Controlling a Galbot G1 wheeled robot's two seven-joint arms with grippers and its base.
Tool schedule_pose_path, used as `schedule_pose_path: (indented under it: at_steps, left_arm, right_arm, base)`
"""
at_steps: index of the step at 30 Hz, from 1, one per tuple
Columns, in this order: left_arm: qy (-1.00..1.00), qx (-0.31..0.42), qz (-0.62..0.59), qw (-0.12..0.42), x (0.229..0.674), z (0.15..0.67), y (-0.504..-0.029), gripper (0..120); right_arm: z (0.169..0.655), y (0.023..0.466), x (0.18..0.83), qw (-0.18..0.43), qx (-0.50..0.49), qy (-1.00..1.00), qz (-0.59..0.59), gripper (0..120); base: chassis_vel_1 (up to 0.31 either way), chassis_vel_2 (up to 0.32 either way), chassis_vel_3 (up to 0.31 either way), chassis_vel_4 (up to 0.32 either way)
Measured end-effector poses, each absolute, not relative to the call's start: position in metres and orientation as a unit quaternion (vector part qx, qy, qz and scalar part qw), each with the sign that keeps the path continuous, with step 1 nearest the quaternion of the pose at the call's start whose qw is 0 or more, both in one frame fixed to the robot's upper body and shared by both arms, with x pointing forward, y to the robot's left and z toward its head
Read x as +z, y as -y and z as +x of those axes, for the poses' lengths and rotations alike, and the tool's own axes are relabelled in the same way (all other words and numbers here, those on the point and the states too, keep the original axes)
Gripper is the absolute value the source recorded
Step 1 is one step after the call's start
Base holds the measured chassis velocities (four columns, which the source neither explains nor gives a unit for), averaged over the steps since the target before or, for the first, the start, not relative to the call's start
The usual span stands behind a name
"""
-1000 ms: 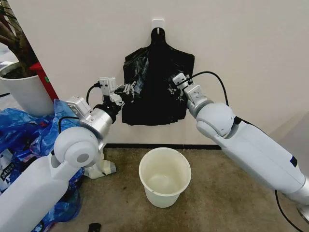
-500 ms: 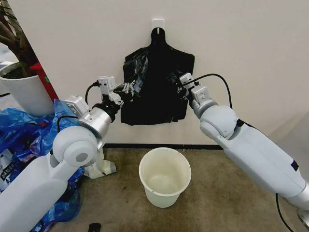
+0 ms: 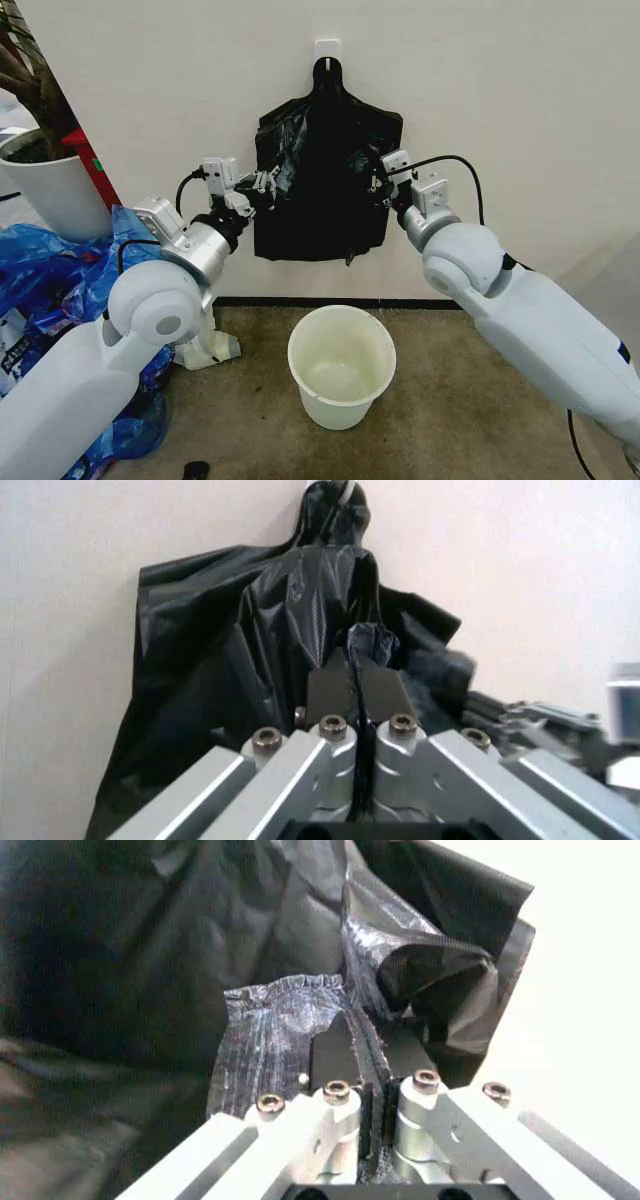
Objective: Place the garbage bag over the trash bin.
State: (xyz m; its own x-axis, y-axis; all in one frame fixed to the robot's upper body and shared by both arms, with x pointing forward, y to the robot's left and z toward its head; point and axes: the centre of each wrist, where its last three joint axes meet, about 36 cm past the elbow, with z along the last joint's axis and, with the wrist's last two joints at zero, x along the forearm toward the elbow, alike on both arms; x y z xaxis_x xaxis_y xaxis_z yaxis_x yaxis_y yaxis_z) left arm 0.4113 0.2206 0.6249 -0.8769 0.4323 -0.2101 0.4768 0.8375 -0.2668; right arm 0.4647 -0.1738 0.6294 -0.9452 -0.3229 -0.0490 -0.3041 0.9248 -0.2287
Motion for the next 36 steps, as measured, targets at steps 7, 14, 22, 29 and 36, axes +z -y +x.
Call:
schedule_pose_path:
  at_steps: [7,14,22,29,36]
  left_arm:
    - [-0.959,-0.155,0.23,0.062,0.616,0.414,-0.223,0]
    - [-0.96,-0.155,0.226,0.059,0.613,0.417,-0.224,0]
    - [-0.961,-0.153,0.224,0.057,0.611,0.417,-0.225,0]
    - [-0.96,-0.151,0.226,0.06,0.614,0.415,-0.225,0]
    - [-0.96,-0.152,0.228,0.059,0.613,0.417,-0.224,0]
  right_arm:
    - [0.446,0.184,0.636,0.064,0.007,-0.978,-0.199,0]
    - [0.446,0.195,0.639,0.121,0.102,-0.961,-0.226,0]
    - [0.435,0.203,0.631,0.116,0.219,-0.933,-0.26,0]
    - [0.432,0.225,0.602,0.126,0.108,-0.949,-0.269,13]
    - [0.416,0.231,0.618,0.18,-0.06,-0.953,-0.237,39]
  base:
    - [0.0,0.0,0.0,0.0]
    - [0.0,0.0,0.0,0.0]
    - [0.0,0.0,0.0,0.0]
    - [0.0,0.0,0.0,0.0]
    - [0.0,0.0,0.0,0.0]
